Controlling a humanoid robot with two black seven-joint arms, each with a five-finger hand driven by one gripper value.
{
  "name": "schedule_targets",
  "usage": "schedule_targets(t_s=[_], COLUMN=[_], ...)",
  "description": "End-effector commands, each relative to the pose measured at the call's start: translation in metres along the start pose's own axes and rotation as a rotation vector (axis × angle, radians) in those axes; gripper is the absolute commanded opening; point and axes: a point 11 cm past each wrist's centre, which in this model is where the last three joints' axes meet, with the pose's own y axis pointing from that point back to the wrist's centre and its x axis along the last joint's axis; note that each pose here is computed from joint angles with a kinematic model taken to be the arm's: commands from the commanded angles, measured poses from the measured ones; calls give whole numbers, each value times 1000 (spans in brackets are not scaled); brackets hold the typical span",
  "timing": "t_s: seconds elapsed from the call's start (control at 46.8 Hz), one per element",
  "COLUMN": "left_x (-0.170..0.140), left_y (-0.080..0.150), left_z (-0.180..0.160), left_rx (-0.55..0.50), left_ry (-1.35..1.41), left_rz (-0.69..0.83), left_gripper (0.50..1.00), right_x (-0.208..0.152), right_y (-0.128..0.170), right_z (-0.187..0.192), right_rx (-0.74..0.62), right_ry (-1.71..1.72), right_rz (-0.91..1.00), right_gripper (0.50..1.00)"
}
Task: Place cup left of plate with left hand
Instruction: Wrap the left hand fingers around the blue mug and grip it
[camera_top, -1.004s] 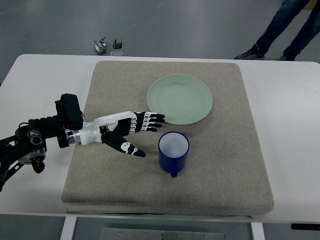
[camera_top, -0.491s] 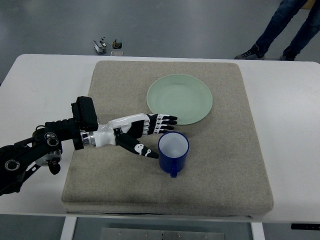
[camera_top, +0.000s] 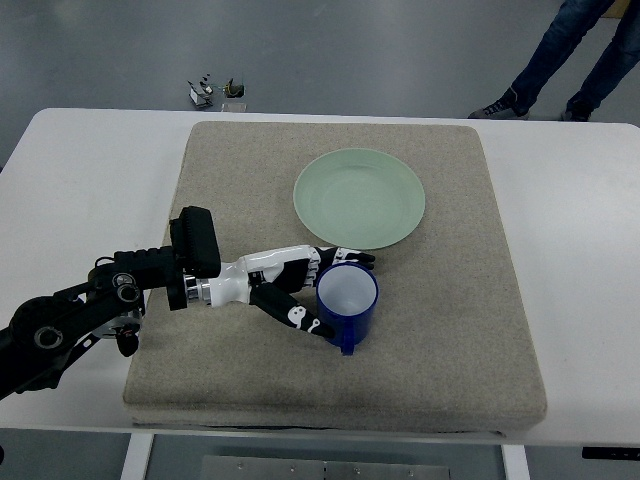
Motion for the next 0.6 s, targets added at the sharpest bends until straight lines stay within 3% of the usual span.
schedule_targets(t_s=[0.0, 0.577], left_x=[-1, -2], left_y=[-2, -7], left_z=[0, -1], left_rx=[0, 10], left_ry=[0, -14], left_rz=[-5, -13], left_gripper=[999, 984], right_x=[0, 0], right_y=[0, 0], right_z=[0, 0], right_rx=[0, 0], right_ry=[0, 0], right_rz=[0, 0], right_gripper=[934, 934])
